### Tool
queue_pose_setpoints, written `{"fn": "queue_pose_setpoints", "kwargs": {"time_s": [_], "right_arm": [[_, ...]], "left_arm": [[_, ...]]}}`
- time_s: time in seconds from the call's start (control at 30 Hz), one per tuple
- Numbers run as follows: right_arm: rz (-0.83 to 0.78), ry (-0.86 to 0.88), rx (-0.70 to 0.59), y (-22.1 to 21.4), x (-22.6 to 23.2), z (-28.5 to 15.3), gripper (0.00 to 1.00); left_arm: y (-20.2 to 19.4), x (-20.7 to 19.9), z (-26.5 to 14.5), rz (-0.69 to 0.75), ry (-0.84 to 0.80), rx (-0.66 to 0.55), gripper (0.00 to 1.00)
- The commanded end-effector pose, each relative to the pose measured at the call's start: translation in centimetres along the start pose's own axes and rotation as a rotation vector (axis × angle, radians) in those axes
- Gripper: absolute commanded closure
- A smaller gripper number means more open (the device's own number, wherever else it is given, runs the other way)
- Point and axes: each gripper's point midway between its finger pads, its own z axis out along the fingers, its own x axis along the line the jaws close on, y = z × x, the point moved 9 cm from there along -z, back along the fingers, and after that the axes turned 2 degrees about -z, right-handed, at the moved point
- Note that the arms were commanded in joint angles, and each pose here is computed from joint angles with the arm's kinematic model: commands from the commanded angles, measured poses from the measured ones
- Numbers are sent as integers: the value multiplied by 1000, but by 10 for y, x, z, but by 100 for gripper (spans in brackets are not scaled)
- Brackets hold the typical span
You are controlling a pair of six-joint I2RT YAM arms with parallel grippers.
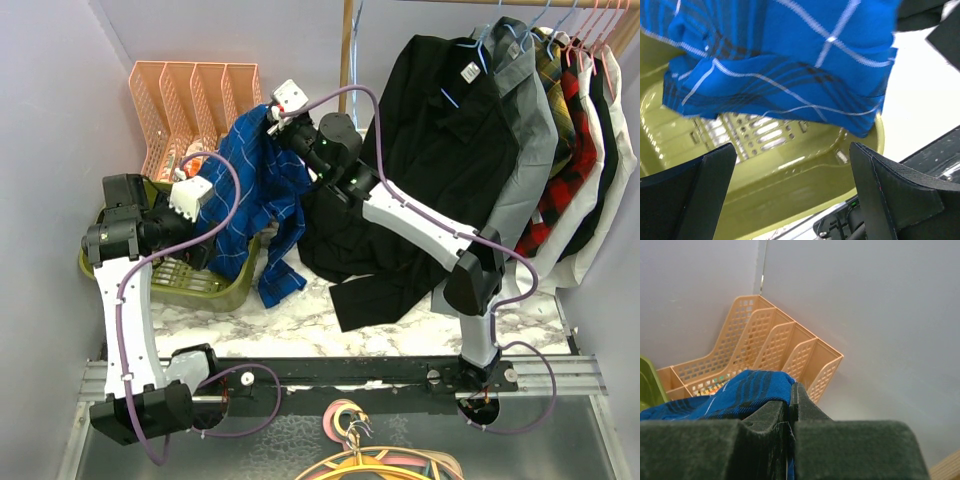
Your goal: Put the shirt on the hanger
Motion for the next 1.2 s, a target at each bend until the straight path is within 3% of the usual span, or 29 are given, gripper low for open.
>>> {"fn": "queue_pose_setpoints", "kwargs": {"time_s": [0.0,0.27,0.63,0.73,0.8,0.83,0.87,0.9,1.0,1.17], "right_arm": [[14,-101,47,-2,-24,2,99],[18,-147,113,-8,-41,4,99],[66,-91,142,-23,-29,-3,99],[69,-89,144,-23,-29,-6,99],[72,-84,146,-23,-29,-8,99],[75,-82,148,-23,-29,-8,99],[78,-77,147,-22,-29,-9,99],[83,-72,147,-21,-28,-10,99],[99,-50,125,-12,-29,-15,99],[117,1,58,18,-34,-31,99]], "left_arm": [[19,-18,2,60,-196,-103,1],[24,-50,41,118,-239,10,1],[25,-34,76,141,-75,38,1],[18,-36,88,143,-83,70,13],[15,-39,93,144,-100,83,32],[15,-39,95,144,-103,91,50],[15,-38,96,148,-98,101,81],[17,-36,96,148,-77,111,100],[33,-29,77,211,6,109,100],[83,-24,1,351,157,-83,100]]}}
